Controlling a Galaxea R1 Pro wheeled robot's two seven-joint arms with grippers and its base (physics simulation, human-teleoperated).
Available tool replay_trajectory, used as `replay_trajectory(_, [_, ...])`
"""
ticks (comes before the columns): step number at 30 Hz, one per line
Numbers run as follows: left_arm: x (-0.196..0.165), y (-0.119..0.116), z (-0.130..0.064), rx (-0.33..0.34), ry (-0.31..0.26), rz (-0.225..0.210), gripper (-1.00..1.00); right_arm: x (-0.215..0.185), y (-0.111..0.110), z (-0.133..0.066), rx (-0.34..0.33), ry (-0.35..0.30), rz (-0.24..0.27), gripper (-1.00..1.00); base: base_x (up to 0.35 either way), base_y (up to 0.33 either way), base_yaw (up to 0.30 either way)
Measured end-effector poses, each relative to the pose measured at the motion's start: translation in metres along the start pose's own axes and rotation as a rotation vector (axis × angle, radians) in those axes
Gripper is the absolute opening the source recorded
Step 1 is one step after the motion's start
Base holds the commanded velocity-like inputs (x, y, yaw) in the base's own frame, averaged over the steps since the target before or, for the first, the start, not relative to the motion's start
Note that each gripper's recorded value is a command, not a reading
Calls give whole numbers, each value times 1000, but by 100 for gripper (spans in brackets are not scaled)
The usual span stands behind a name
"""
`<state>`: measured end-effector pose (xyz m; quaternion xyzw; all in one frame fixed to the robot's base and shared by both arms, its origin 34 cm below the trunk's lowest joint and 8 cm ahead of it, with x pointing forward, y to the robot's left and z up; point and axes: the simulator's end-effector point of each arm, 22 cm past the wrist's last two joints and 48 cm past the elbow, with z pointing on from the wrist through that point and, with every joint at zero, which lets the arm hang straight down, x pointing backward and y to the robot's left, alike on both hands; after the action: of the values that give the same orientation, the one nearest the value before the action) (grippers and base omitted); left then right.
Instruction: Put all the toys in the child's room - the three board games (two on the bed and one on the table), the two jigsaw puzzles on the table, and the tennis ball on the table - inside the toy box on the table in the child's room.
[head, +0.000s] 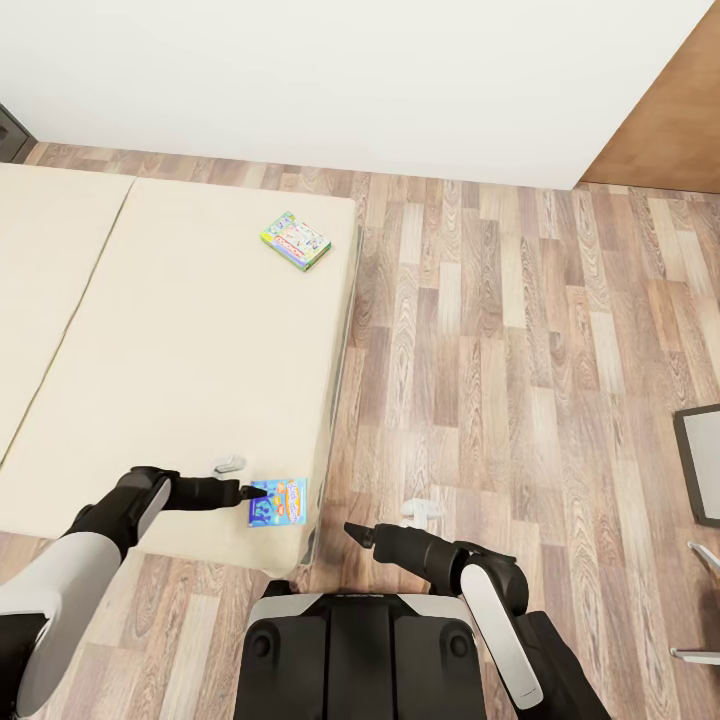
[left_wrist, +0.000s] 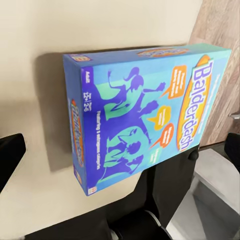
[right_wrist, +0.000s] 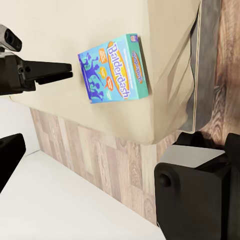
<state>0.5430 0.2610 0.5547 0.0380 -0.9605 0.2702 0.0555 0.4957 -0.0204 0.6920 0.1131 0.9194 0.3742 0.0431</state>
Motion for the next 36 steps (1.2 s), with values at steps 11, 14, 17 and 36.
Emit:
replay_trajectory(11, [2,1,7,-17,1,0,100,2,-2,1,1,4,3,100,0,0,0])
replay_trajectory(14, [3,1,8,-18,4,-2,100,3,-3,2,2,7,6,100,0,0,0])
replay_trajectory(17, [4,2,10,-17,6,-3,100,3,-4,3,2,8,8,100,0,0,0])
replay_trajectory(36, [8,-1,18,-7,13,-6,100,7,-7,5,5,16,16,100,0,0,0])
